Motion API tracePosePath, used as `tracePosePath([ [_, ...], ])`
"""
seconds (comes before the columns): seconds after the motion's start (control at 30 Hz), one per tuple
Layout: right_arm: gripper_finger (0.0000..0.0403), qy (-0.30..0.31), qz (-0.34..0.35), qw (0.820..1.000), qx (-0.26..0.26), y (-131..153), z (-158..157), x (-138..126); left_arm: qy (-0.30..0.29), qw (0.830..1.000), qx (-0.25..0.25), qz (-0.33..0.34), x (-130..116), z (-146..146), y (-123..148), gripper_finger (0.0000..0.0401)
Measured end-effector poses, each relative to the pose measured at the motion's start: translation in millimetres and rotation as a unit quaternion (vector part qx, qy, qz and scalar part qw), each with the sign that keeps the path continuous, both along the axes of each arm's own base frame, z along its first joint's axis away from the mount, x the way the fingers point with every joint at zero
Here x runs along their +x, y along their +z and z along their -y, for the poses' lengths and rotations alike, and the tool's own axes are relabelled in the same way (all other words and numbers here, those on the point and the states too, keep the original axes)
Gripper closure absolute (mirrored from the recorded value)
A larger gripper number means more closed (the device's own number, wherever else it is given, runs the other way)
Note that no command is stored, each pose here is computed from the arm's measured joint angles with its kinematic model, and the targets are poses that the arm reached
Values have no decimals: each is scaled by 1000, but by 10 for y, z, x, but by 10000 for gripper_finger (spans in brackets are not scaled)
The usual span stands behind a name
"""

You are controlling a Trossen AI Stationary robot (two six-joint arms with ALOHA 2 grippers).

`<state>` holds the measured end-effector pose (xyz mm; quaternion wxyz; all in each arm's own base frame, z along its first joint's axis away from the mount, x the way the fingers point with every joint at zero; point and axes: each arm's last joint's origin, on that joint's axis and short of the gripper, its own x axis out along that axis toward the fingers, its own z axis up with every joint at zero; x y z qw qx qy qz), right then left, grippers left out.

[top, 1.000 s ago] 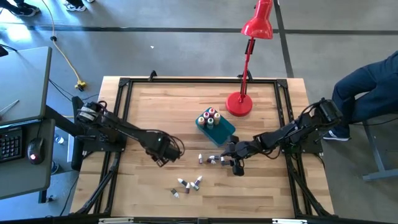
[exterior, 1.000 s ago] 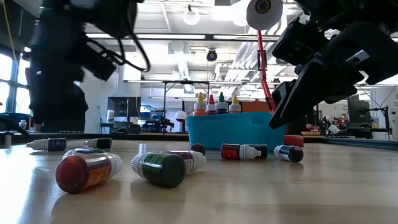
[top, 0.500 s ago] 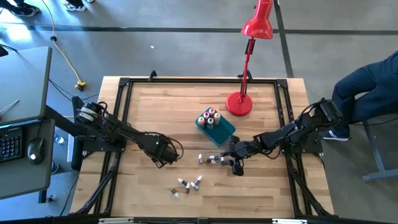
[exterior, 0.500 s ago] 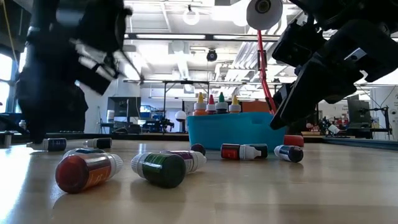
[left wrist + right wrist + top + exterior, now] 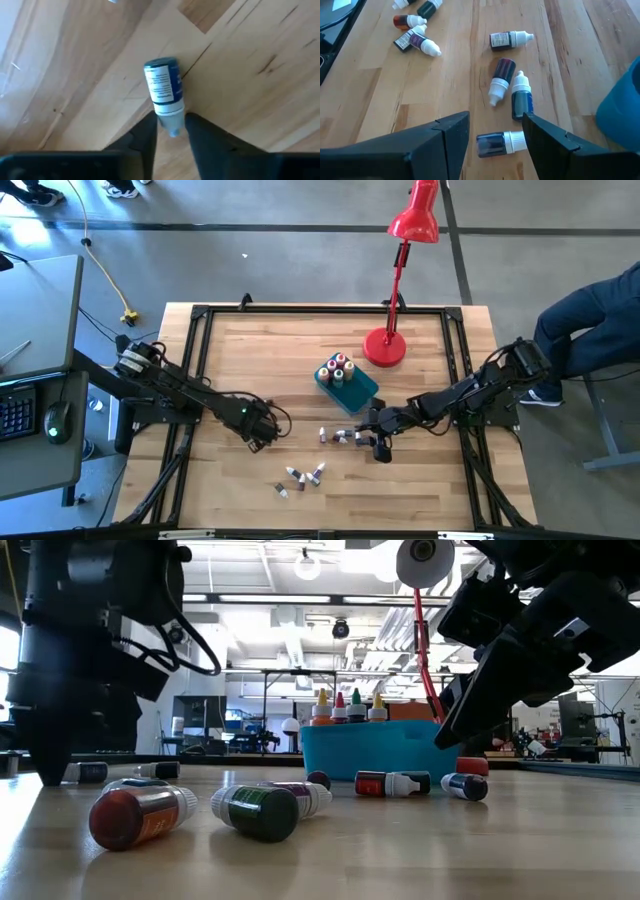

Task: Pick & Place food coloring
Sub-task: Put the small food coloring bottle into the blue container

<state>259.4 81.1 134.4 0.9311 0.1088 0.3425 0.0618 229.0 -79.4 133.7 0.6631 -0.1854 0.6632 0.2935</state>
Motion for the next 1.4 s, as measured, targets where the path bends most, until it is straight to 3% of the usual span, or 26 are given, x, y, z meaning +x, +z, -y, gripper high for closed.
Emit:
tracePosePath([
  [0.23, 226, 0, 0, 1000, 0, 0, 0, 0, 1, 999, 10, 35, 174, 49, 149, 388],
  [0.33, 226, 7, -2, 1000, 5, 0, -5, -1, -13, 996, 27, 87, 332, 77, 332, 394],
  [0.4, 226, 14, -3, 1000, 11, 0, -11, -3, -26, 995, 38, 84, 347, 76, 367, 391],
  [0.63, 226, 20, -9, 999, 31, 1, -21, -6, -60, 985, 36, 161, 566, 73, 513, 398],
  [0.8, 226, 51, -32, 989, 135, 111, -60, -51, -98, 958, 42, 265, 862, -72, 663, 398],
  [0.9, 226, 67, -54, 978, 191, 212, -83, -114, -130, 922, 55, 360, 1109, -234, 846, 398],
  [1.0, 226, 72, -93, 972, 202, 240, -120, -214, -166, 892, 52, 418, 1262, -424, 985, 398],
  [1.07, 226, 70, -121, 972, 190, 227, -154, -291, -176, 880, 50, 438, 1338, -546, 1003, 398],
  [1.2, 226, 22, -178, 969, 170, 161, -190, -407, -157, 881, 60, 442, 1442, -753, 890, 398],
  [1.4, 226, 5, -207, 965, 162, 116, -196, -457, -143, 898, 51, 412, 1612, -789, 622, 398],
])
